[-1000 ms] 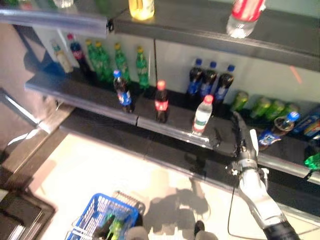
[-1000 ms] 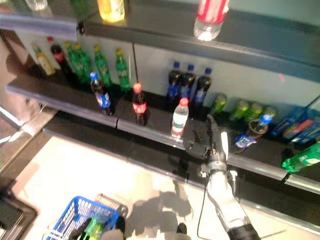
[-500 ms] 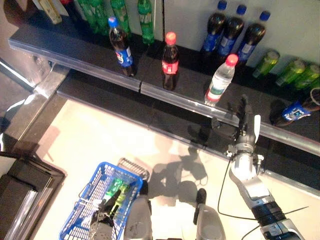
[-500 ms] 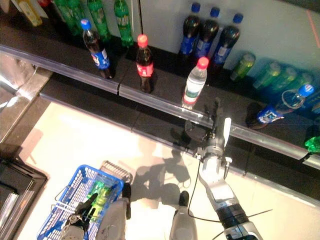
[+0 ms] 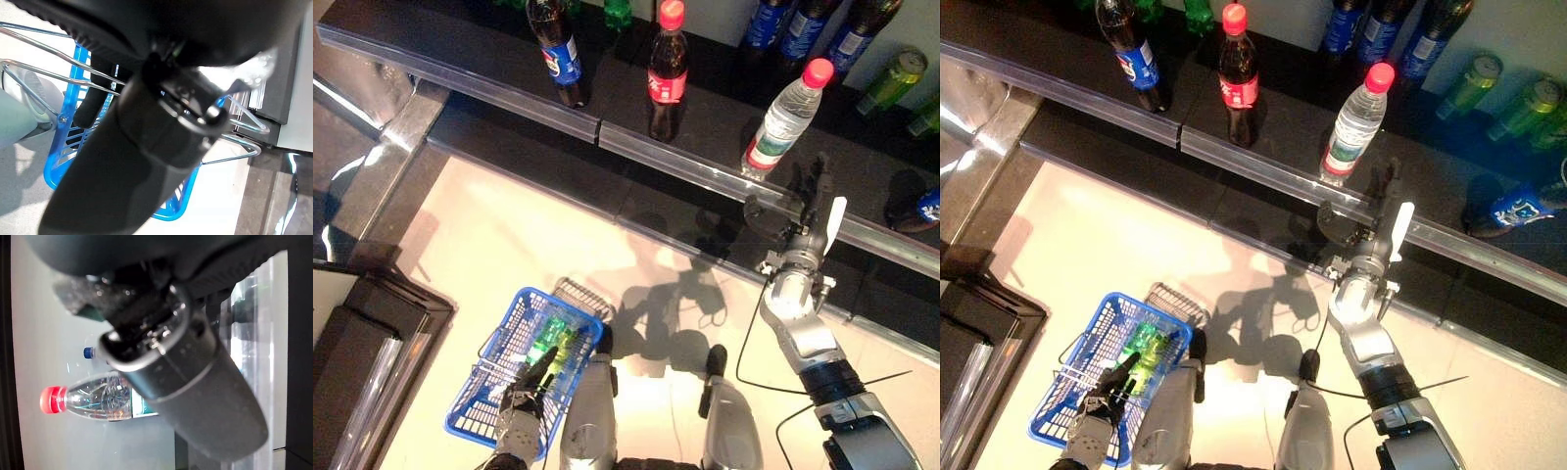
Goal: Pick up the drink and place into the basket.
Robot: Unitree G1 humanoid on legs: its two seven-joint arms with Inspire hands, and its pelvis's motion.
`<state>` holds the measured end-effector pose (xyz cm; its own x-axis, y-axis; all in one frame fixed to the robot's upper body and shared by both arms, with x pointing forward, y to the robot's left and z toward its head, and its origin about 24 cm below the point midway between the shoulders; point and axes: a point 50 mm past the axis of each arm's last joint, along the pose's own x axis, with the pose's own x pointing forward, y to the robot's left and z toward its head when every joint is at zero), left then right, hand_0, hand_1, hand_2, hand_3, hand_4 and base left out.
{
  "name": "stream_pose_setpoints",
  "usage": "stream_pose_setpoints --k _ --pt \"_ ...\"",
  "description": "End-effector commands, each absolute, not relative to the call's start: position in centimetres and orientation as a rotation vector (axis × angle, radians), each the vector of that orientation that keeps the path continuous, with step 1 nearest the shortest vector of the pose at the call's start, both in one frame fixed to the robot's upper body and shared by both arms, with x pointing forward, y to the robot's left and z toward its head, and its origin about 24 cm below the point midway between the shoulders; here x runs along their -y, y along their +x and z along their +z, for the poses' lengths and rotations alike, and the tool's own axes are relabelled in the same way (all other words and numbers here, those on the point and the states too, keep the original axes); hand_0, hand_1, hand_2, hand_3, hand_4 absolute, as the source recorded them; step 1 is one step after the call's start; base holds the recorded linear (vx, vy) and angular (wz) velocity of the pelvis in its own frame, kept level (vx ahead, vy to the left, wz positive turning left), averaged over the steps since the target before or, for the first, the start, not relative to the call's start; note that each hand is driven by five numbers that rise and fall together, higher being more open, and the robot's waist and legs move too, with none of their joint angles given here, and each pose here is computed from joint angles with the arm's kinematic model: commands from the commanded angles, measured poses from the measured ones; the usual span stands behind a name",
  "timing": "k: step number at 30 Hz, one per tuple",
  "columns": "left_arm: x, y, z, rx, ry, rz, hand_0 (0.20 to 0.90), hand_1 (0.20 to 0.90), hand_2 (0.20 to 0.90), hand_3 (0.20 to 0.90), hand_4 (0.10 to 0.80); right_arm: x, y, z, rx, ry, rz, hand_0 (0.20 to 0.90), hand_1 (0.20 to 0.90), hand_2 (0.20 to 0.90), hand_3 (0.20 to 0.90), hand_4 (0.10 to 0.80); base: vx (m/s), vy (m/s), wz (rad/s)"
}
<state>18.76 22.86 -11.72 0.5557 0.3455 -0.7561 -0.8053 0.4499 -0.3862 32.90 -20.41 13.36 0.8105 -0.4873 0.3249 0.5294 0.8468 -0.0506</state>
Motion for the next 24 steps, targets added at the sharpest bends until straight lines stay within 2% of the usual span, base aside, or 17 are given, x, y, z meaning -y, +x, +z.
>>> stream_pose_setpoints --k 1,15,24 --pt "-22.7 18.3 -11.3 -0.587 -0.809 0.714 0.3 0.3 0.3 0.2 0.1 20.5 33.0 21.2 0.624 -0.031 -0.575 0.9 0.9 0.9 0.9 0.8 0.01 -0.006 0.05" --pt "-21.9 21.0 -9.4 -0.491 -0.805 0.599 0.3 0.3 0.3 0.2 0.1 20.5 34.3 26.2 0.724 -0.007 -0.61 0.9 0.9 0.9 0.9 0.8 0.002 -0.001 0.01" --pt "-21.8 21.2 -9.2 -0.489 -0.806 0.589 0.3 0.3 0.3 0.2 0.1 21.5 34.6 28.1 0.745 0.025 -0.687 0.9 0.9 0.9 0.9 0.8 0.003 -0.002 -0.02"
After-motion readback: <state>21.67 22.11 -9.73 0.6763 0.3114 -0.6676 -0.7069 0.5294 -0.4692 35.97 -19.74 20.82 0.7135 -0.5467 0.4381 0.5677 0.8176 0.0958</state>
